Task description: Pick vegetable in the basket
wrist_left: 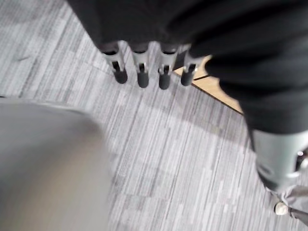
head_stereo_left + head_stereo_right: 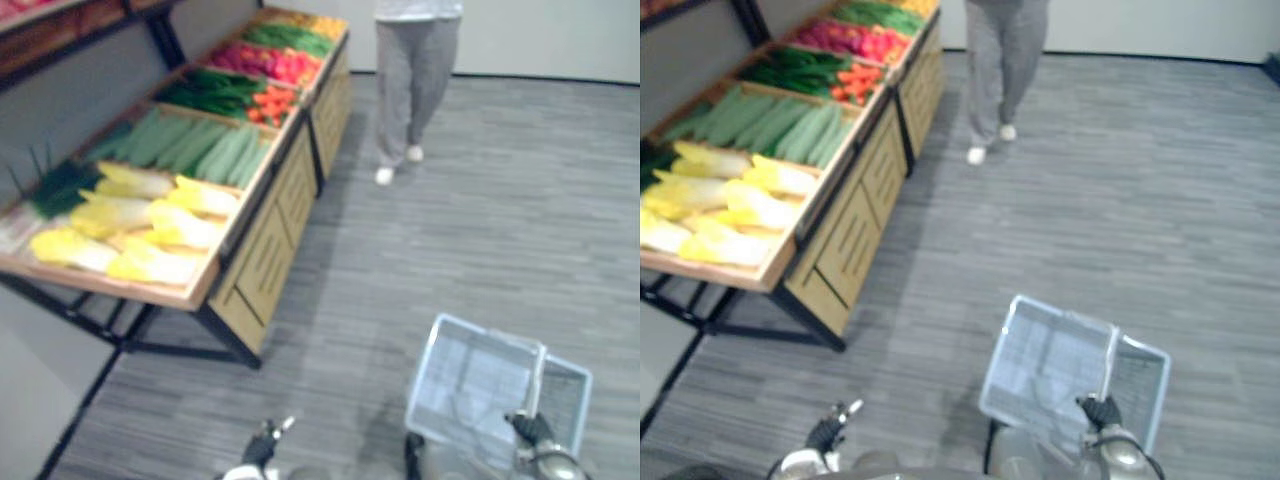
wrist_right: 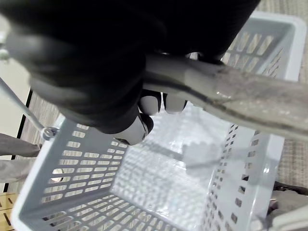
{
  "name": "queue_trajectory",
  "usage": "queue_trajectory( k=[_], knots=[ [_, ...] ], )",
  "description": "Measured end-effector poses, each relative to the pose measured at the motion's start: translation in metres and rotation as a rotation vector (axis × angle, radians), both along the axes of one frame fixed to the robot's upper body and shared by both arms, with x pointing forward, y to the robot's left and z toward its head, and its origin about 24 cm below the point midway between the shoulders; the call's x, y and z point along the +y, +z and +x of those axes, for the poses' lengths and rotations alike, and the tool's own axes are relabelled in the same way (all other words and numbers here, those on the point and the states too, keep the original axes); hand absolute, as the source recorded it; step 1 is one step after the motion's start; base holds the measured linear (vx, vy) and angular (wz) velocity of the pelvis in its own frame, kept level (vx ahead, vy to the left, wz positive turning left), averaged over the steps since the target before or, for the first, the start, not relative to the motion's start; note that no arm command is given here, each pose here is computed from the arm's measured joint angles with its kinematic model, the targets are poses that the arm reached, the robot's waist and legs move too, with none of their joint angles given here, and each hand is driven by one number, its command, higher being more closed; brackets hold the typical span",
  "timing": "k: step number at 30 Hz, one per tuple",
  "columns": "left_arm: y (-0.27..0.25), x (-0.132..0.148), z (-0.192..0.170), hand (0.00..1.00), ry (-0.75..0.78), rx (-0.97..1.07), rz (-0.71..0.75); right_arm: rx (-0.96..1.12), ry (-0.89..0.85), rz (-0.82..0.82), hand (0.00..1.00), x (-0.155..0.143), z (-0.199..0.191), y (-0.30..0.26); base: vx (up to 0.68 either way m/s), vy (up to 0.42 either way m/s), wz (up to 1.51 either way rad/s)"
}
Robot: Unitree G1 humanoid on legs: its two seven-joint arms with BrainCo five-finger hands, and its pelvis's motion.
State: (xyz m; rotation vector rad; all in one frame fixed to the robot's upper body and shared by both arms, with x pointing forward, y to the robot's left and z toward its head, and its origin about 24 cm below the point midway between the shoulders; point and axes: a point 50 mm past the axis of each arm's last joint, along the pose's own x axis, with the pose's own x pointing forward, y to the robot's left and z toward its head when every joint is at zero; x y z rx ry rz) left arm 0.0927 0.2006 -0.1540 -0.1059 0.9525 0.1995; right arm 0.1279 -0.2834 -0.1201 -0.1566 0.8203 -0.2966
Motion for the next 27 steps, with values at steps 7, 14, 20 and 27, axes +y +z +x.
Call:
queue_trajectory(
  k=[7, 14, 20, 27],
  knots=[
    [0.0, 0.005, -0.009, 0.0, 0.034, -0.007, -0.005, 0.038, 0.03, -0.017, 1.0, 0.002, -0.01, -0.005, 0.42, -0.013, 0.25],
    [0.001, 0.018, -0.015, 0.0, 0.126, -0.007, 0.019, 0.01, 0.116, -0.008, 1.0, 0.011, 0.017, 0.0, 0.35, 0.189, 0.49],
    [0.004, 0.022, -0.012, 0.0, 0.084, -0.017, 0.047, -0.014, 0.14, 0.0, 1.0, 0.02, 0.026, 0.001, 0.37, 0.14, 1.19],
    [0.027, 0.034, 0.031, 0.0, 0.111, -0.21, 0.05, 0.01, 0.041, 0.022, 1.0, 0.017, 0.018, -0.003, 0.36, -0.129, 1.85]
  ],
)
